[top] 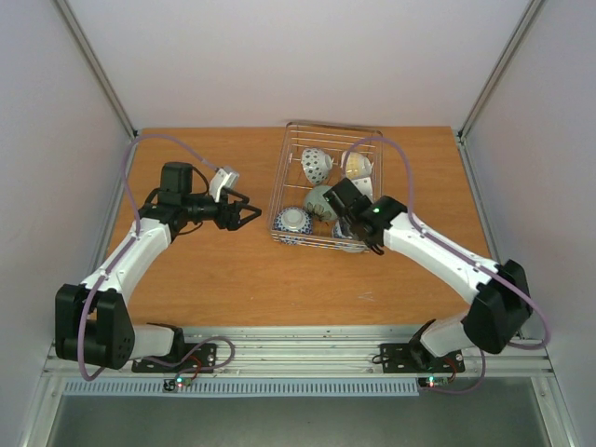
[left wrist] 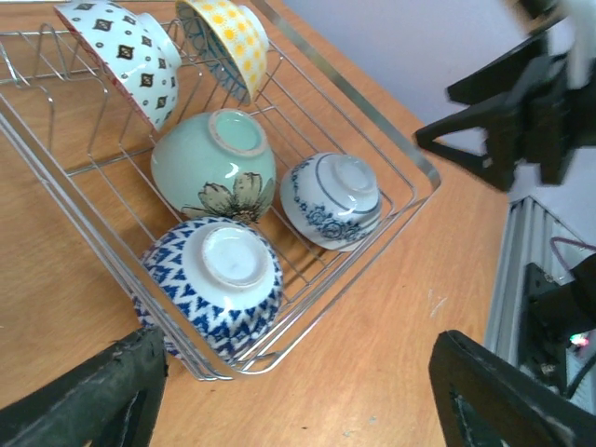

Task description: Load the bowls into the dish rack

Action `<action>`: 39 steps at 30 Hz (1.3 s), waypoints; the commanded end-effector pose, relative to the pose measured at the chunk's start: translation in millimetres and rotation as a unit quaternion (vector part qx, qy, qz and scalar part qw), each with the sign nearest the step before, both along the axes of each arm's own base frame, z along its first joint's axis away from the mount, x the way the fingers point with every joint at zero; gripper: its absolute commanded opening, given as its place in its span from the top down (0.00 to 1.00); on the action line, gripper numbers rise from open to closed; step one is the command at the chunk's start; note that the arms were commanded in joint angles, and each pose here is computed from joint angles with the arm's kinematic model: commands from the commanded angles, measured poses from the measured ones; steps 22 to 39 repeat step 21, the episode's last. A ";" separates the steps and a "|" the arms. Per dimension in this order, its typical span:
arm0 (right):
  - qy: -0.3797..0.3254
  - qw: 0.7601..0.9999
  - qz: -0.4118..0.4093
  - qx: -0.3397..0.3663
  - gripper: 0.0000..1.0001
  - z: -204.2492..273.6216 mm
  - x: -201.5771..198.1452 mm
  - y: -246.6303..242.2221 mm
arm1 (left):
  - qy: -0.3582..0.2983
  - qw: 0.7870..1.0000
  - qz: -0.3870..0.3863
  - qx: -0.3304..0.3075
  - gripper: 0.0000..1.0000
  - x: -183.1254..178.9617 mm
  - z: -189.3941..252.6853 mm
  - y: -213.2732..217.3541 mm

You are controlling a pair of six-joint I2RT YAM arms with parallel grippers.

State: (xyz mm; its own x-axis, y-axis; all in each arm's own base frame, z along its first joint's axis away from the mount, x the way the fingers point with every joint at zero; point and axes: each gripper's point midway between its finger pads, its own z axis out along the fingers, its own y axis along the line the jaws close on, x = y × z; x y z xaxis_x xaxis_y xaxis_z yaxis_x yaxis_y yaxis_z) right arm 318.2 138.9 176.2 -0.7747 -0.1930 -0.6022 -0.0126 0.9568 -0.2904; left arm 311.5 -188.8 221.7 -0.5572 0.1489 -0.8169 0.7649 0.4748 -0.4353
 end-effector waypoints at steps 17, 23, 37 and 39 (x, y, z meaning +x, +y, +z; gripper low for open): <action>-0.041 0.983 0.010 0.176 0.19 16.7 -69.6 -15.4 | -0.040 0.993 0.102 0.044 0.01 28.8 4.6 21.4; -0.034 0.985 0.009 0.170 0.18 12.5 -71.3 -17.1 | -0.038 0.993 0.101 0.045 0.00 28.5 3.6 21.3; -0.034 0.985 0.009 0.170 0.18 12.5 -71.3 -17.1 | -0.038 0.993 0.101 0.045 0.00 28.5 3.6 21.3; -0.034 0.985 0.009 0.170 0.18 12.5 -71.3 -17.1 | -0.038 0.993 0.101 0.045 0.00 28.5 3.6 21.3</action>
